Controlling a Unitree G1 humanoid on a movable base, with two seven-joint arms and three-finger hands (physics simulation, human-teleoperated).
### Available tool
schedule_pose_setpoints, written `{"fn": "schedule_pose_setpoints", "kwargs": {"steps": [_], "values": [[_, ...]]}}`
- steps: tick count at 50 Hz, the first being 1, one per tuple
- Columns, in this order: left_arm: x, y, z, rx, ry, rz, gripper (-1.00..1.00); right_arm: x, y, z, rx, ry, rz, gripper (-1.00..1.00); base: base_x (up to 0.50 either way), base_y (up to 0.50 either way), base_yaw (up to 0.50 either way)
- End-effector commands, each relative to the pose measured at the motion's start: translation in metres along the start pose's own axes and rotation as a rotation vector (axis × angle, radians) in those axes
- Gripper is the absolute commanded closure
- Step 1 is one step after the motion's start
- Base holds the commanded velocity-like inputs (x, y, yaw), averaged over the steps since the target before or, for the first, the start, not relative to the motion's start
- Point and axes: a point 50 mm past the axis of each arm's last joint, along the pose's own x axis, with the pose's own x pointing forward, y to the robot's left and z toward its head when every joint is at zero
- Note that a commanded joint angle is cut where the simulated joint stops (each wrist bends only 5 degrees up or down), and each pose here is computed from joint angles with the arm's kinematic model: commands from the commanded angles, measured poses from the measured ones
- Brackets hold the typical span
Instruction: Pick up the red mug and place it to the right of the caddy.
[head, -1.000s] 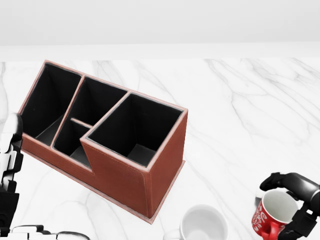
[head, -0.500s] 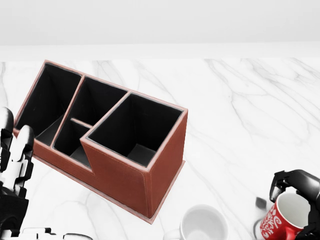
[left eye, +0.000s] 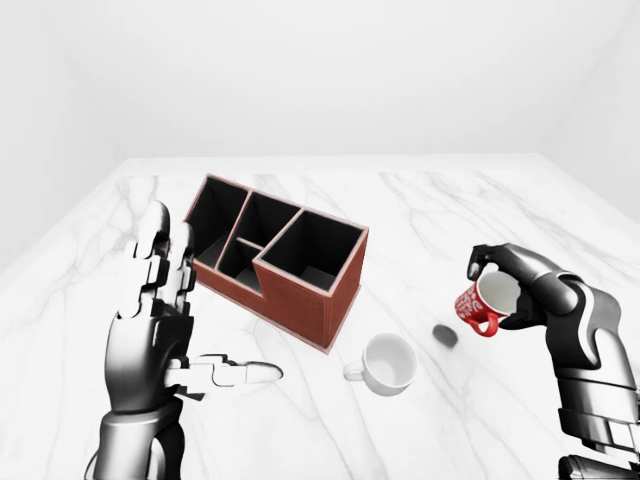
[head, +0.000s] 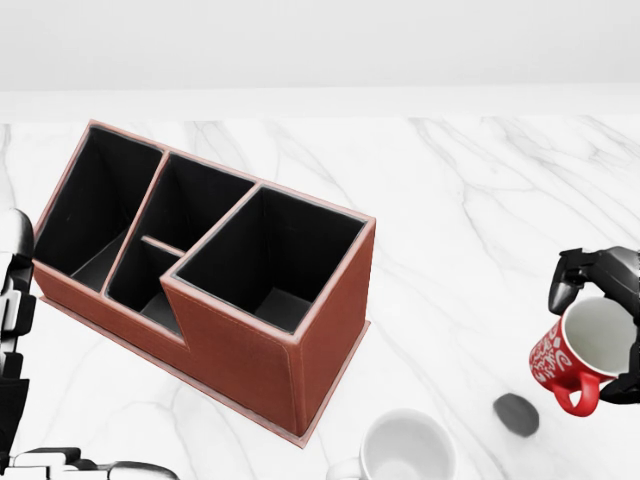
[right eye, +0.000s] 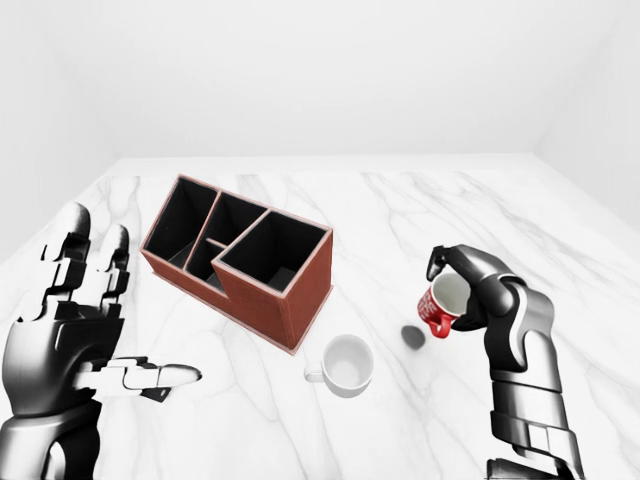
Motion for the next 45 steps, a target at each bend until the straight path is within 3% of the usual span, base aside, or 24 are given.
{"fn": "schedule_pose_setpoints", "kwargs": {"steps": [1,9,17,45], "values": [[0.0,0.0,0.001,0.002,-0.004,0.001,-1.0,0.009,-0.009,0.025,-0.013,-0.063,-0.023,1.0,0.0,0.0,0.0],[0.001,-0.004,-0.004,0.001,0.016,-0.01,-1.0,0.034,0.007,0.064,0.015,-0.161,0.082,1.0,0.0,0.0,0.0],[0.001,-0.004,-0.003,-0.002,0.015,-0.012,-1.0,0.039,0.009,0.097,-0.02,-0.232,0.092,1.0,0.0,0.0,0.0],[0.0,-0.004,0.003,0.001,-0.008,-0.013,-1.0,0.062,0.032,0.116,0.072,-0.264,0.259,1.0,0.0,0.0,0.0]]}}
